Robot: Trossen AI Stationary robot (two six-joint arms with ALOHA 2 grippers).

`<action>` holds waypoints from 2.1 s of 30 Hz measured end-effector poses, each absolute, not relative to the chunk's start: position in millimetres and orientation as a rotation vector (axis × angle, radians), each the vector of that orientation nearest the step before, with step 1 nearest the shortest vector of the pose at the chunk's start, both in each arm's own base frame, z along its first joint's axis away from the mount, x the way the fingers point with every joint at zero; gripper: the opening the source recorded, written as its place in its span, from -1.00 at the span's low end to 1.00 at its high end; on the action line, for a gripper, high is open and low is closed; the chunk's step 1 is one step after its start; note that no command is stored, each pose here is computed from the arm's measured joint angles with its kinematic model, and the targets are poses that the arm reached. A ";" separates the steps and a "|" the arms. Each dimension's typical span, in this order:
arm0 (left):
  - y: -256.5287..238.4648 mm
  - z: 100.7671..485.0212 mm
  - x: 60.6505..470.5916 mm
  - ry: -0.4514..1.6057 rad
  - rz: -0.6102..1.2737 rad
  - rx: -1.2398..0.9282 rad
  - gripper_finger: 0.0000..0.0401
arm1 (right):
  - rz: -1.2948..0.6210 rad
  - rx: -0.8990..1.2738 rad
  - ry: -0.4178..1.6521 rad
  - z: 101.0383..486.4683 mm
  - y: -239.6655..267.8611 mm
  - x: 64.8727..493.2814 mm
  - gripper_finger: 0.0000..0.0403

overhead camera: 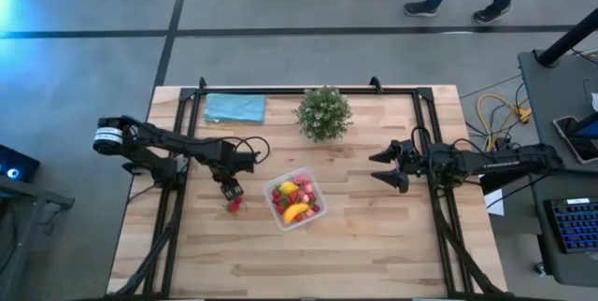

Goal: Pick and placing Produce into tupperware
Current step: Put the red strawberry into the transparent bin, then put the red cherry into the transparent bin

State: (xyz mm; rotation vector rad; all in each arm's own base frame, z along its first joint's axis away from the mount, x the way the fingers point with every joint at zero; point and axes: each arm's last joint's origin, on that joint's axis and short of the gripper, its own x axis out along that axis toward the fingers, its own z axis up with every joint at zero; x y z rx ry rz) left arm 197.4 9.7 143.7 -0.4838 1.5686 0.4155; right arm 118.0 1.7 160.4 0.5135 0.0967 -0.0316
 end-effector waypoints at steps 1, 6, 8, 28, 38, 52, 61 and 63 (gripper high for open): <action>9.7 143.7 197.4 1.569 0.416 -0.483 -0.20 | -0.032 0.514 0.096 160.6 1.7 118.0 0.74; 9.9 144.7 198.0 1.567 0.418 -0.480 -0.37 | -0.032 0.513 0.097 160.4 1.7 118.0 0.72; 9.9 145.4 198.7 1.565 0.420 -0.480 -0.40 | -0.032 0.514 0.096 160.4 1.7 118.0 0.71; 13.5 230.3 258.8 1.214 0.286 -0.423 -0.41 | -0.032 0.513 0.096 160.5 1.7 118.0 0.74; 4.6 262.6 304.7 0.921 0.111 -0.510 -0.41 | -0.032 0.514 0.096 160.5 1.7 118.0 0.74; -24.6 223.6 360.9 1.095 0.058 -0.709 -0.21 | -0.032 0.513 0.097 160.4 1.7 118.0 0.74; -23.3 238.5 326.2 1.353 0.122 -0.682 0.25 | -0.032 0.513 0.097 160.4 1.7 118.0 0.73; -23.6 241.5 314.2 1.413 0.161 -0.638 0.28 | -0.032 0.514 0.096 160.4 1.7 118.0 0.74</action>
